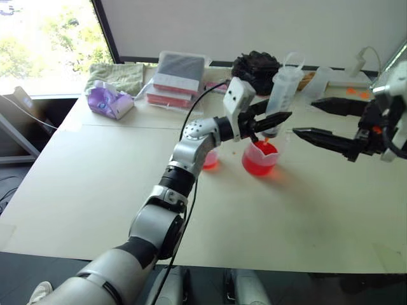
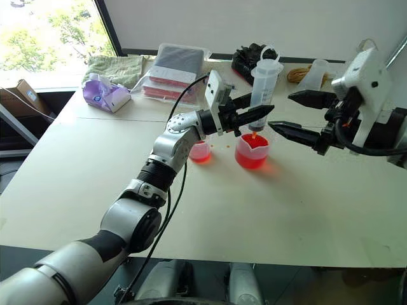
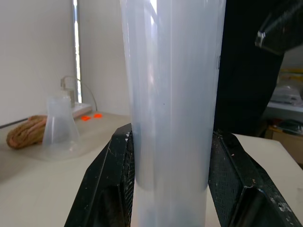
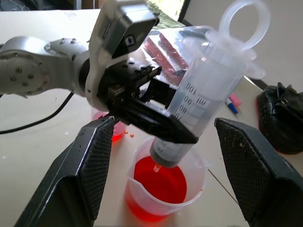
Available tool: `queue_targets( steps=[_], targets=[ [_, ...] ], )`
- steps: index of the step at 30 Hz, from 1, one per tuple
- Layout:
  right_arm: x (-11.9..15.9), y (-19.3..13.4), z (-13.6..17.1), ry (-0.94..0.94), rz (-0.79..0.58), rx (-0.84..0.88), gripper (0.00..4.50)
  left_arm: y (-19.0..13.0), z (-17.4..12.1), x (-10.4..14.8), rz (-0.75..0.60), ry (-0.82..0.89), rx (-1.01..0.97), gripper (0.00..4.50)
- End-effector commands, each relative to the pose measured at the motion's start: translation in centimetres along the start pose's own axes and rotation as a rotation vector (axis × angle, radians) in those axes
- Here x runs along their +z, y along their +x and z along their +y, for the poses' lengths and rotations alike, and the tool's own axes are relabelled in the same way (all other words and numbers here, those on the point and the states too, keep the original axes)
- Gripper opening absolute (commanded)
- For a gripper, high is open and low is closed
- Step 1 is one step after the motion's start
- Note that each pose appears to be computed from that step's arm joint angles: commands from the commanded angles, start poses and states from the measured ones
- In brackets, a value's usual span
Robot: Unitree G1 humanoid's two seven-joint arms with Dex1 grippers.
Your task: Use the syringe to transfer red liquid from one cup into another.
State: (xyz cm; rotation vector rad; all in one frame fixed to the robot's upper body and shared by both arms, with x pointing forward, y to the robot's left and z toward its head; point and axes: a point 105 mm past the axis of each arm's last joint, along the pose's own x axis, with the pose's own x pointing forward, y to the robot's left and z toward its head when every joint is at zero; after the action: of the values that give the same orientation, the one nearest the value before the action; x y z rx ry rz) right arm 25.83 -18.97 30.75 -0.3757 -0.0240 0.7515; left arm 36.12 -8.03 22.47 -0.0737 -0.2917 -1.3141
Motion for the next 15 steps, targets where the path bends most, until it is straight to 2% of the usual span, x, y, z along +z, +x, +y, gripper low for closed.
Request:
queue_targets(
  steps=[1, 8, 15],
  targets=[
    [2.0, -0.5, -0.1, 0.028, -0.091, -0.023, 3.53, 0.5, -0.6, -0.8, 0.01, 0.052, -0.002, 1.58],
    [3.0, -0.7, -0.1, 0.077, -0.14, -0.034, 3.53, 0.3, -0.3, -3.3, 0.072, 0.072, 0.049, 1.58],
    [2.9, -0.5, -0.1, 0.176, -0.145, -0.041, 3.53, -0.1, -0.5, -4.2, 0.068, 0.094, 0.073, 1.58]
  ],
)
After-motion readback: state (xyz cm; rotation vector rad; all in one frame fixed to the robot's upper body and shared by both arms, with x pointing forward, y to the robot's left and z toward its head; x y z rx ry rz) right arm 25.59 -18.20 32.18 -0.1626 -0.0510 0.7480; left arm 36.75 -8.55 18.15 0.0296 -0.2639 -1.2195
